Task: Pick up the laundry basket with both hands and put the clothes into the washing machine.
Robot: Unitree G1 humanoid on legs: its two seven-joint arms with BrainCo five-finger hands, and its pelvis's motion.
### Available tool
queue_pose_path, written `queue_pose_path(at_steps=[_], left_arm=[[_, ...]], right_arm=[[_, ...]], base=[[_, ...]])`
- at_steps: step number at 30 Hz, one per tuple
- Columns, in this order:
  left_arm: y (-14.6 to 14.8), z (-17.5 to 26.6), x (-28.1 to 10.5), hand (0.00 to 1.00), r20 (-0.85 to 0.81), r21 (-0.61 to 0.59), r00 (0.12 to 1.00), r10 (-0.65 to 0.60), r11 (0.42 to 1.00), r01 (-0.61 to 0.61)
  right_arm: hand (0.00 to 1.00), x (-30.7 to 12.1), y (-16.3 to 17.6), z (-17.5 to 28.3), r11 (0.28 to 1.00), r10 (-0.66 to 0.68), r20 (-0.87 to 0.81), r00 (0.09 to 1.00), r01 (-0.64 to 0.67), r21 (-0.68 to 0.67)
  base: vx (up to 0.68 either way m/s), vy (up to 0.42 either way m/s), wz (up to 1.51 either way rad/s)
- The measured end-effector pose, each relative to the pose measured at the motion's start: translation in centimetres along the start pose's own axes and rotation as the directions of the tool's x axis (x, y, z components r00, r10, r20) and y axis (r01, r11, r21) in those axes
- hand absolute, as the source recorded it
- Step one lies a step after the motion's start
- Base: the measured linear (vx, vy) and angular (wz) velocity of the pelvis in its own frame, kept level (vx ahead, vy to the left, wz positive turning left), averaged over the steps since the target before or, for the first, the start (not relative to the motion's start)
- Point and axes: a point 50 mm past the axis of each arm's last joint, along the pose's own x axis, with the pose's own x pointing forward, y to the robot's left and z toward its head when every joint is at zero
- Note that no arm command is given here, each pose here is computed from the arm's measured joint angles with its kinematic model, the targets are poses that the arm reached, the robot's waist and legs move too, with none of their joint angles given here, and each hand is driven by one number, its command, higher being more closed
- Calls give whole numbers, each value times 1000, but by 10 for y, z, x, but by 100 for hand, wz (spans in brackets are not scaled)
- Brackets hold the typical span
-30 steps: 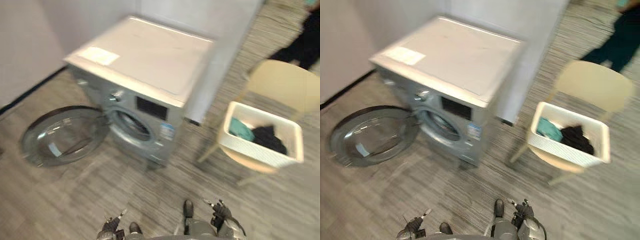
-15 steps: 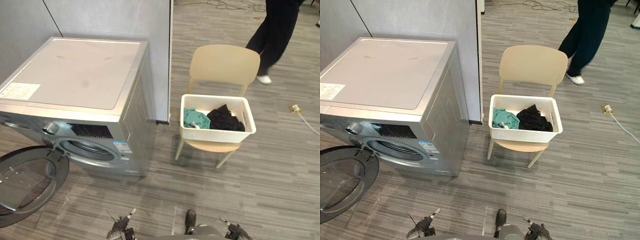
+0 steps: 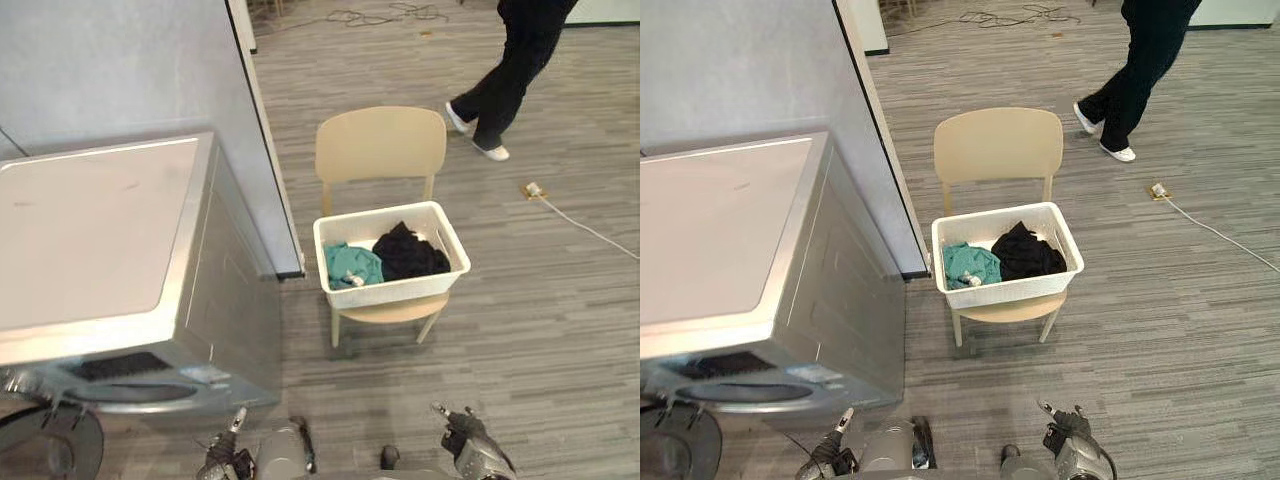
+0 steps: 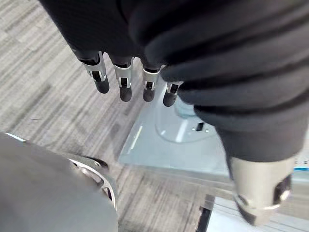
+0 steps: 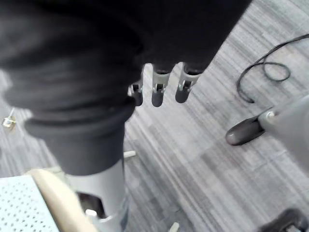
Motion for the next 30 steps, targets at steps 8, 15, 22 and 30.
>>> queue_pose_path(at_steps=[8,15,22,30], left_arm=[[44,-45,-7,0,-178,146,979,97,987,-71],[49,-50,-10,0,-173,218,976,134,971,-95],[43,-43,-8,0,-136,215,982,132,971,-101],[49,-35,-6,0,-92,267,988,125,959,-97]], right_arm=[[0,-3,5,-20,995,44,-75,996,-51,-88],[0,-6,40,19,974,152,99,983,-132,-182],[0,-27,55,83,960,227,396,890,-136,-244],[0,-75,81,119,892,424,626,654,-179,-416]], base=[[352,209,-26],[169,-57,22],[-5,-155,-12],[-42,-20,10]])
